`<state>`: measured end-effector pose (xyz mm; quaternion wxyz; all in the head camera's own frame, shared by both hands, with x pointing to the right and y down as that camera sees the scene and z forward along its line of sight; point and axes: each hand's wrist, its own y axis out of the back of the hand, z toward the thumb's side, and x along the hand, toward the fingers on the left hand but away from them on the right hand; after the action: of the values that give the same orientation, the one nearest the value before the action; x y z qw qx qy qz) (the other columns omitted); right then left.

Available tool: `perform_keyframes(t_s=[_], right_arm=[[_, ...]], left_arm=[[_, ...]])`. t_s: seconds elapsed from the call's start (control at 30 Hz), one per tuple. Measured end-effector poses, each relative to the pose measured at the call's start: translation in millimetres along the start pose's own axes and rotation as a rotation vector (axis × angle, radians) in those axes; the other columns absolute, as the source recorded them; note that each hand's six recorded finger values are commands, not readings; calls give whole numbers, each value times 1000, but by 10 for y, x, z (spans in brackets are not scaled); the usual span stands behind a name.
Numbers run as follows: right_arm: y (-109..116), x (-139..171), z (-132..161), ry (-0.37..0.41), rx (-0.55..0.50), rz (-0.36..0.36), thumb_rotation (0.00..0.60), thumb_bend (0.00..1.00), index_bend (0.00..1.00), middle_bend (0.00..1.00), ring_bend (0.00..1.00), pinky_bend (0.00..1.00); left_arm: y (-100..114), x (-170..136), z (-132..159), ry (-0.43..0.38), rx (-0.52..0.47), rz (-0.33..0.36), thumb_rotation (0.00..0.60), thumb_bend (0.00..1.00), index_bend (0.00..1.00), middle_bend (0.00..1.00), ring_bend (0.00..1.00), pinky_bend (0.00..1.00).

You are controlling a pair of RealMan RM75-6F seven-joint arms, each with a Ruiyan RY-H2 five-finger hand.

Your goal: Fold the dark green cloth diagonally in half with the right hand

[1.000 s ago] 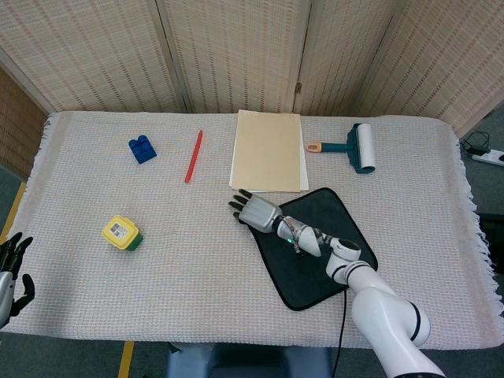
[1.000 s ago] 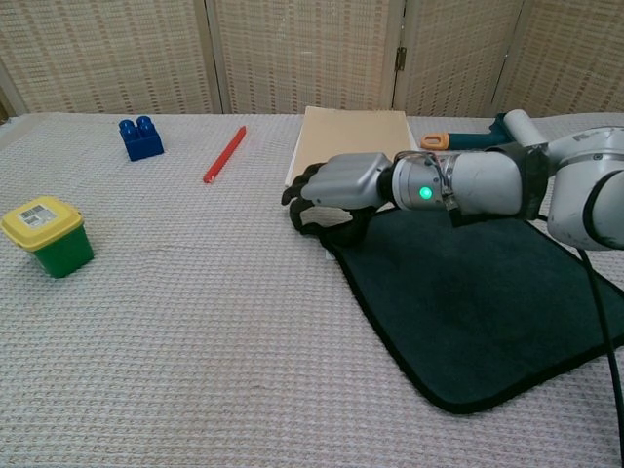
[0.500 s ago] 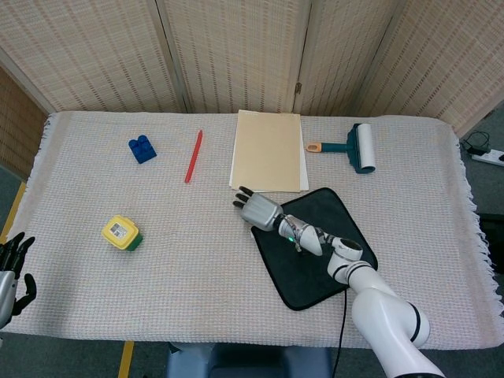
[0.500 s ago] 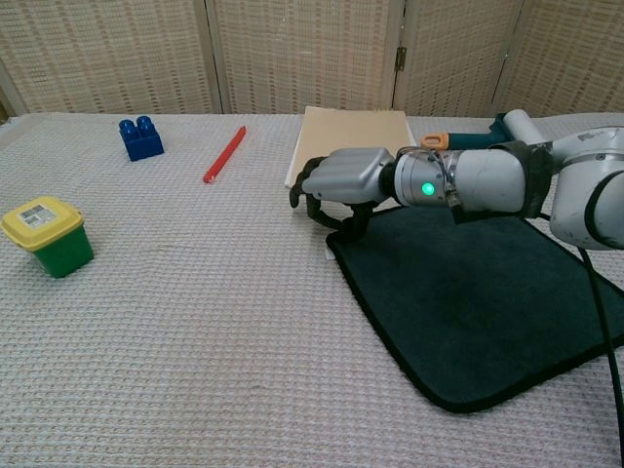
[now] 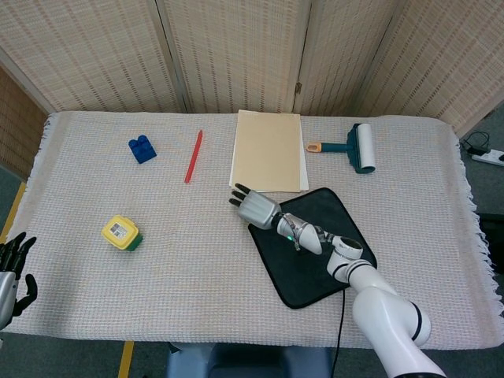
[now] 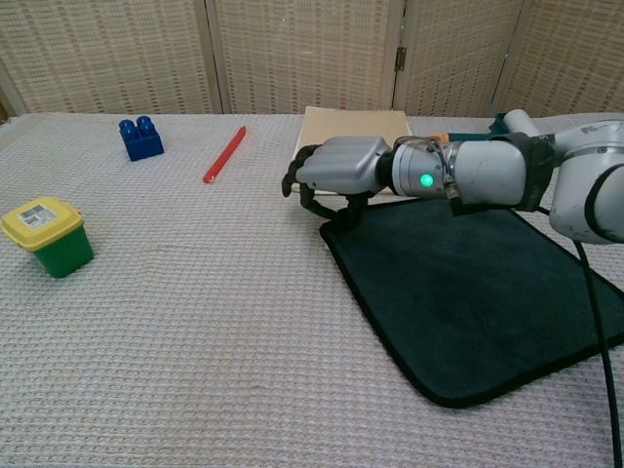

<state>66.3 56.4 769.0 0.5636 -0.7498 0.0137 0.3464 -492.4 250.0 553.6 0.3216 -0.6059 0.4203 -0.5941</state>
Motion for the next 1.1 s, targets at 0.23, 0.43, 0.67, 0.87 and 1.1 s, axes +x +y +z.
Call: perform_keyframes(t_s=[0.23, 0.43, 0.67, 0.87, 1.1], right_arm=[[82, 216, -50, 26, -10, -65, 600, 456, 757, 203, 102, 0], [162, 592, -32, 71, -43, -134, 600, 456, 757, 205, 107, 0], [254, 1343, 16, 84, -62, -210, 600, 456, 759, 213, 114, 0], [118, 2081, -135, -4, -46, -195, 600, 456, 759, 214, 115, 0], [-104, 2400, -199, -32, -110, -156, 600, 456, 759, 215, 116, 0]], left_arm=[[-3, -6, 16, -7, 3, 0, 600, 823, 0, 7, 0, 0], [-34, -17, 54, -17, 13, -7, 600, 823, 0, 7, 0, 0], [-77, -35, 112, -28, 35, -9, 600, 823, 0, 7, 0, 0], [-137, -29, 162, -37, 51, -21, 600, 823, 0, 7, 0, 0], [-211, 0, 165, -30, 66, -43, 600, 823, 0, 7, 0, 0]])
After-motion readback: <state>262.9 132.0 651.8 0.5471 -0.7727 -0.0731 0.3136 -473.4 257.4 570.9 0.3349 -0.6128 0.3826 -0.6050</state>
